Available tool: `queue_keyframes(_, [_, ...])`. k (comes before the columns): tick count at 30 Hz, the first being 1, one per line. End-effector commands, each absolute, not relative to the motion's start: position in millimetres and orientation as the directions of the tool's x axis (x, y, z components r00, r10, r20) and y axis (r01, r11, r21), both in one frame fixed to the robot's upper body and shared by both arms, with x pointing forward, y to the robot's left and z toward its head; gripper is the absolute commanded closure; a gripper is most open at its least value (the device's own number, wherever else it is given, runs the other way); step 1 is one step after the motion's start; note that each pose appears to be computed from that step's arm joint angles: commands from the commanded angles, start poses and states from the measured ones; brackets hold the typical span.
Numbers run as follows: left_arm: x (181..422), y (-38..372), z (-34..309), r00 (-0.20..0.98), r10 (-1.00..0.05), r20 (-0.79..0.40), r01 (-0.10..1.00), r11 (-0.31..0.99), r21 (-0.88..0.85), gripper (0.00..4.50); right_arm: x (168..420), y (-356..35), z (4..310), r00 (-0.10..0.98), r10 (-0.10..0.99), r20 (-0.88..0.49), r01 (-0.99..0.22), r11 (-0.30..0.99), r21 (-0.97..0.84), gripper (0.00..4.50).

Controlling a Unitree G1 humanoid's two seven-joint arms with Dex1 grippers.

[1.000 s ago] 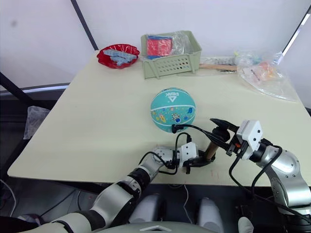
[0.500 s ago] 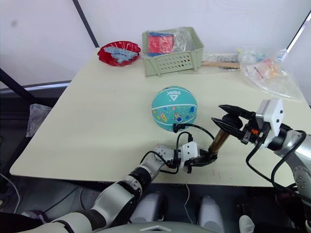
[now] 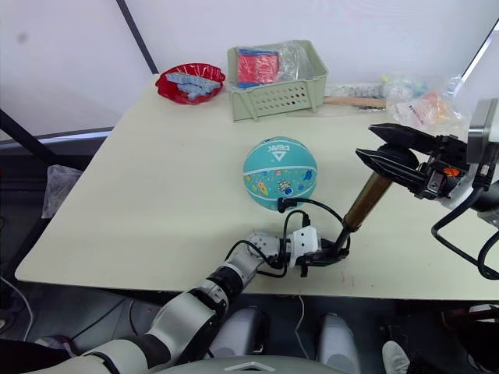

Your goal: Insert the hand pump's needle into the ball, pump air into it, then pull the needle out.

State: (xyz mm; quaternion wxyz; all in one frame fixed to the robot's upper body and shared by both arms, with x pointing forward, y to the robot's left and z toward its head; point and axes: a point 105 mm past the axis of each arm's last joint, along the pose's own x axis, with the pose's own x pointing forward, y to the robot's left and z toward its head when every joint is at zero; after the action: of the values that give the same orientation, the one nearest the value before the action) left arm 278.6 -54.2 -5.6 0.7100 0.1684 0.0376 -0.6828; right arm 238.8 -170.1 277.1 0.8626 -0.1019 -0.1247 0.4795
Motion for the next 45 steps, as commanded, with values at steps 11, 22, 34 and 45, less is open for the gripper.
queue_keyframes(11, [263,-30,-51,0.048,-0.899,-0.436,0.997,0.016,0.075,3.47,239,-161,176,0.504,0.863,-0.034,-0.846,0.486,-0.221,2.97])
queue_keyframes(22, [265,-28,-50,0.055,-0.897,-0.438,0.997,0.024,0.076,3.47,240,-152,115,0.508,0.854,-0.113,-0.857,0.487,-0.169,2.97])
queue_keyframes(34, [264,-28,-51,0.055,-0.896,-0.44,0.997,0.025,0.074,3.47,244,-156,147,0.531,0.846,-0.044,-0.831,0.509,-0.224,2.97])
queue_keyframes(45, [263,-27,-52,0.052,-0.896,-0.442,0.997,0.022,0.071,3.47,237,-171,215,0.518,0.853,0.062,-0.808,0.512,-0.292,2.97])
